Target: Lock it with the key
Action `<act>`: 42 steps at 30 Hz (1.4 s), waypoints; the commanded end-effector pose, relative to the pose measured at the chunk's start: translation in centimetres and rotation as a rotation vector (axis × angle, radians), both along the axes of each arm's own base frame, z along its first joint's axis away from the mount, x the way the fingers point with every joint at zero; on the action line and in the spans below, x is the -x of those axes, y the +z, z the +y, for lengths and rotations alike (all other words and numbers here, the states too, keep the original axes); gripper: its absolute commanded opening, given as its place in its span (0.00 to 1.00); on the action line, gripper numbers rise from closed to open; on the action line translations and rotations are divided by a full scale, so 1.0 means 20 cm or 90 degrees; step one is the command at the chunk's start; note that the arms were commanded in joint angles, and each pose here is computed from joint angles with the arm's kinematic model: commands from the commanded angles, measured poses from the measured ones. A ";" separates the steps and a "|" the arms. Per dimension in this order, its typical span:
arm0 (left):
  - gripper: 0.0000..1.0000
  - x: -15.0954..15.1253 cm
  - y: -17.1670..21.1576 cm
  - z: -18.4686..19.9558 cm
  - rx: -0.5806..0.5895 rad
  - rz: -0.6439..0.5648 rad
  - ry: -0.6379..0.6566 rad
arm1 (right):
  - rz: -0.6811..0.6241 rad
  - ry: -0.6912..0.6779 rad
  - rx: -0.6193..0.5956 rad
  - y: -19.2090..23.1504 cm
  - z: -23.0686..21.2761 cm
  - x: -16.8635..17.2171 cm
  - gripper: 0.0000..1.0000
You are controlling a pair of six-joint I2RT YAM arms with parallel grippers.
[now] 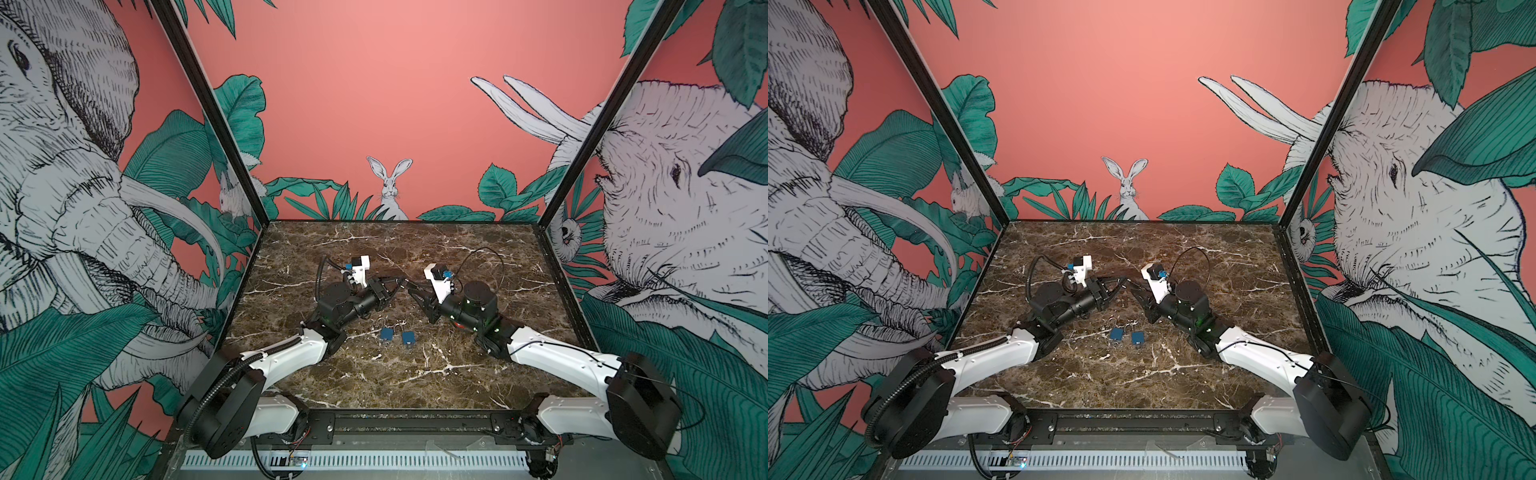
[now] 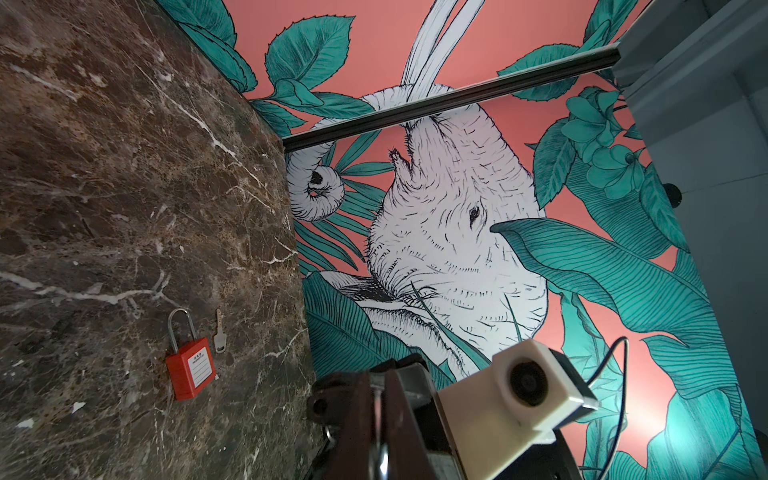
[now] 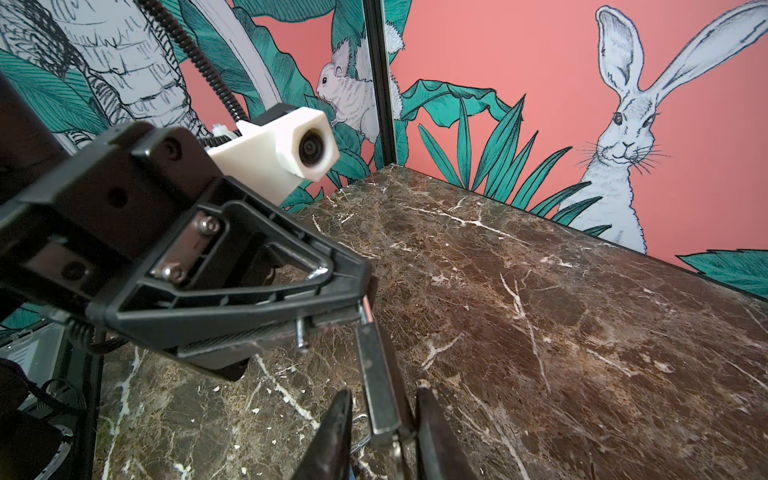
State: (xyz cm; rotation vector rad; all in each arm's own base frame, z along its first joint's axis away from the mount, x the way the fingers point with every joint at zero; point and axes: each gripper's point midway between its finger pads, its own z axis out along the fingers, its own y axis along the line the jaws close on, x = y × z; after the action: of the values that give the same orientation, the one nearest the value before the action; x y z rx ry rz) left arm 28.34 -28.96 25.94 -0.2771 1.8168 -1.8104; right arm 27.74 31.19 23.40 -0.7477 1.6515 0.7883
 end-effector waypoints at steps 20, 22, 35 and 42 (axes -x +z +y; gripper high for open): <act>0.00 0.02 0.06 -0.01 0.037 -0.023 -0.020 | -0.044 -0.013 -0.058 0.21 -0.03 -0.01 0.24; 0.00 0.02 0.06 -0.02 0.040 -0.022 -0.021 | -0.043 -0.010 -0.060 0.21 -0.03 -0.01 0.20; 0.00 0.02 0.03 -0.04 0.034 -0.032 -0.036 | -0.009 0.007 -0.092 0.21 -0.03 0.00 0.00; 0.41 0.03 -0.02 -0.03 -0.121 -0.153 -0.099 | 0.176 0.092 -0.098 0.22 -0.10 0.05 0.00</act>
State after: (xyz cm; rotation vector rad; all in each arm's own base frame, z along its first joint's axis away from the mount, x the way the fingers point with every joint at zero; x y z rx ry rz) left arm 28.44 -29.78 25.16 -0.0734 1.8454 -1.7765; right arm 28.31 29.27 24.47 -0.6593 1.7734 0.9773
